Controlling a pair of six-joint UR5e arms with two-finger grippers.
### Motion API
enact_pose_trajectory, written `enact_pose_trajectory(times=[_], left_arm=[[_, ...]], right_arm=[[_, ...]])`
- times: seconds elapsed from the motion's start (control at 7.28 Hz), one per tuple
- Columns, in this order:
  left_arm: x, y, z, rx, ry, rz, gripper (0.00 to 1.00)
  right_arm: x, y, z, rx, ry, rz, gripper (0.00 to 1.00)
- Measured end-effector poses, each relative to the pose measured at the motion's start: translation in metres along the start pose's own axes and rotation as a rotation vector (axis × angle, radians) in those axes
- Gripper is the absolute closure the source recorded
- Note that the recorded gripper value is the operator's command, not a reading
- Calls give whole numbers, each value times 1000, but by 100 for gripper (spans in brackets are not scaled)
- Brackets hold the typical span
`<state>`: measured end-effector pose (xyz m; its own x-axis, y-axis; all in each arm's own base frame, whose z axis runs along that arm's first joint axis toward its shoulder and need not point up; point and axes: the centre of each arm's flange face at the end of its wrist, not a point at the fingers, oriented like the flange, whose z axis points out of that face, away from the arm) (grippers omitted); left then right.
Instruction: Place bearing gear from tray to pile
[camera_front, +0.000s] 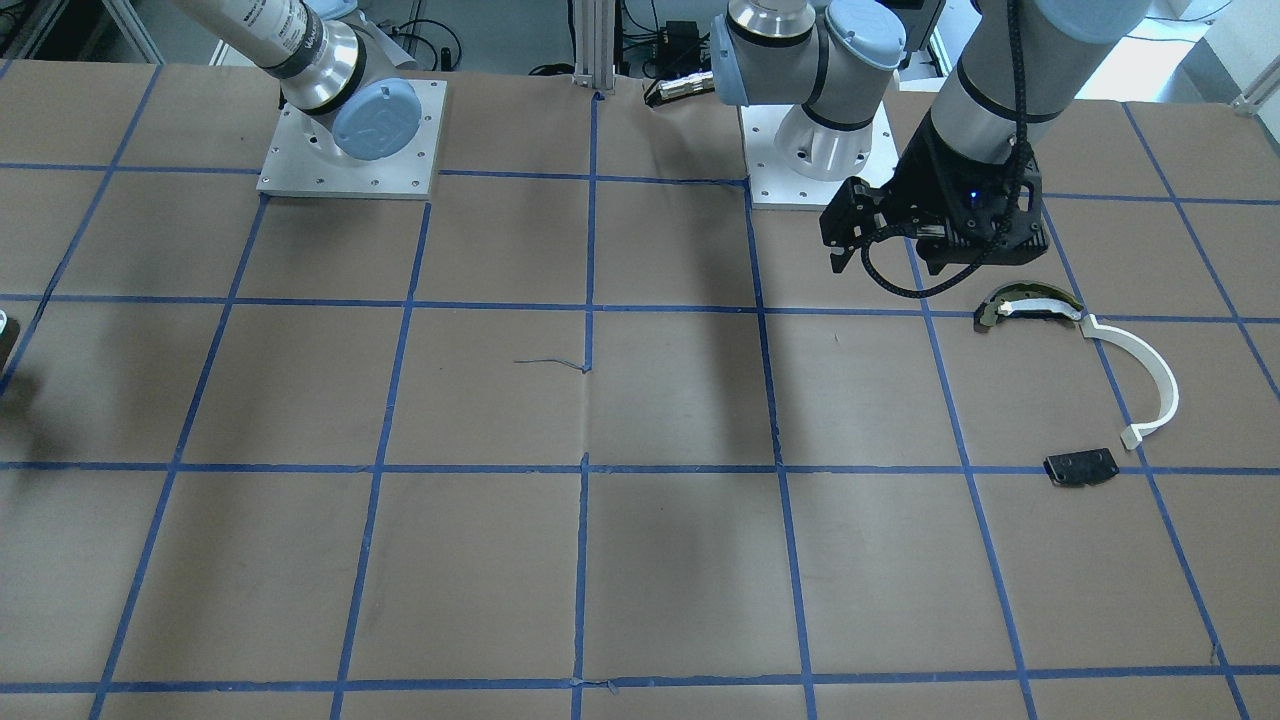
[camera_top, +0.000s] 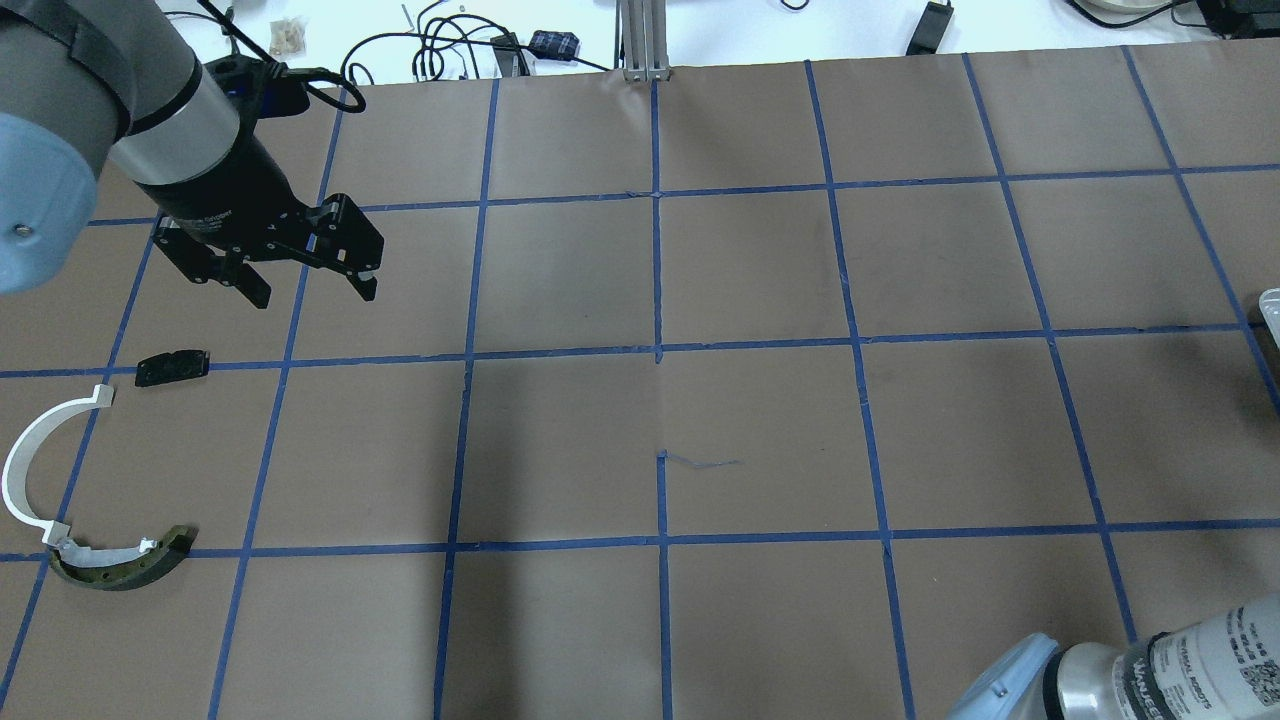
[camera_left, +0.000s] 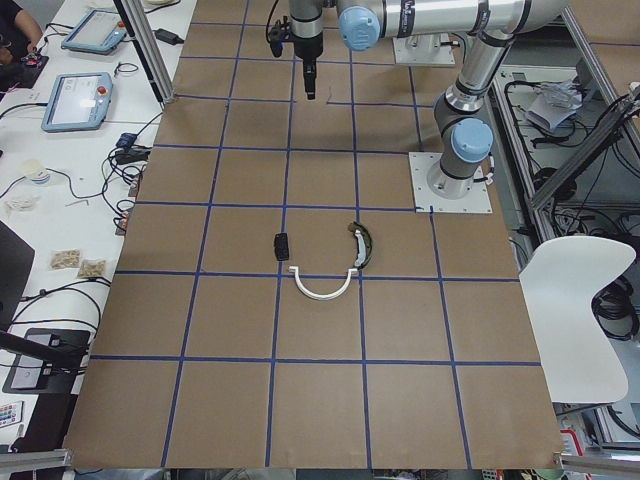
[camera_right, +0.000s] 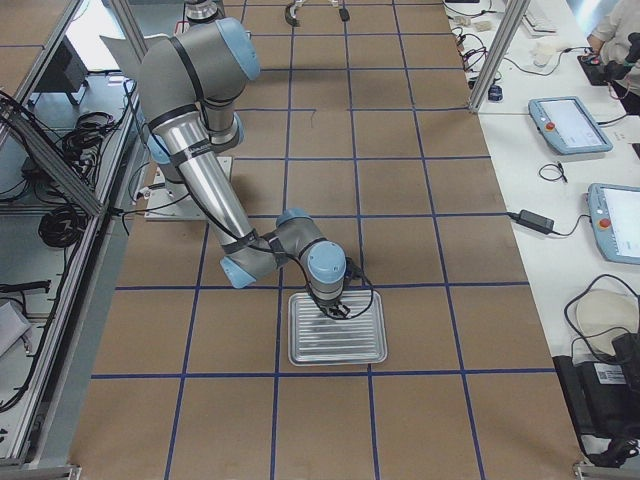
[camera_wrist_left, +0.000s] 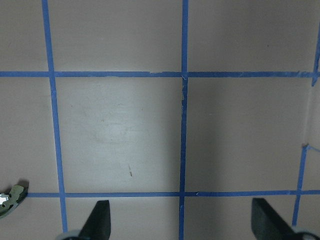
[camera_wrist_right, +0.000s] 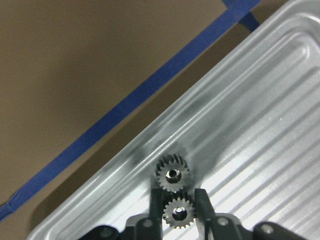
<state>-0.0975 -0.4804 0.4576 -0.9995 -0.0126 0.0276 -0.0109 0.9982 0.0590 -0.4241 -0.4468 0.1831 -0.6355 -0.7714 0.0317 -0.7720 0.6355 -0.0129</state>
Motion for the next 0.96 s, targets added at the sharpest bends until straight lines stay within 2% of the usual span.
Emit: enact_pose_trajectory(times=[0.14,0.27,0.41,0.55,0.69,0.96], left_arm=[[3,2,2,-8,1,5,0],[5,4,2,-19,3,9,0],[6,6,0,-25,3,11,0],[6,7,0,-32,0,11,0],[6,6,1,-37,-1,12,0],[3,3,4,-42,-1,15,0]], right_arm=[[1,-3,-13,-5,17,29,78],[-1,-13,-37,-5,39,107,78],[-9,-44,-67,2,53,197,78],[-24,-101,-98,15,49,292,78],[-50,-175,-118,27,26,395,78],[-138,-349,-124,40,-10,604,77]])
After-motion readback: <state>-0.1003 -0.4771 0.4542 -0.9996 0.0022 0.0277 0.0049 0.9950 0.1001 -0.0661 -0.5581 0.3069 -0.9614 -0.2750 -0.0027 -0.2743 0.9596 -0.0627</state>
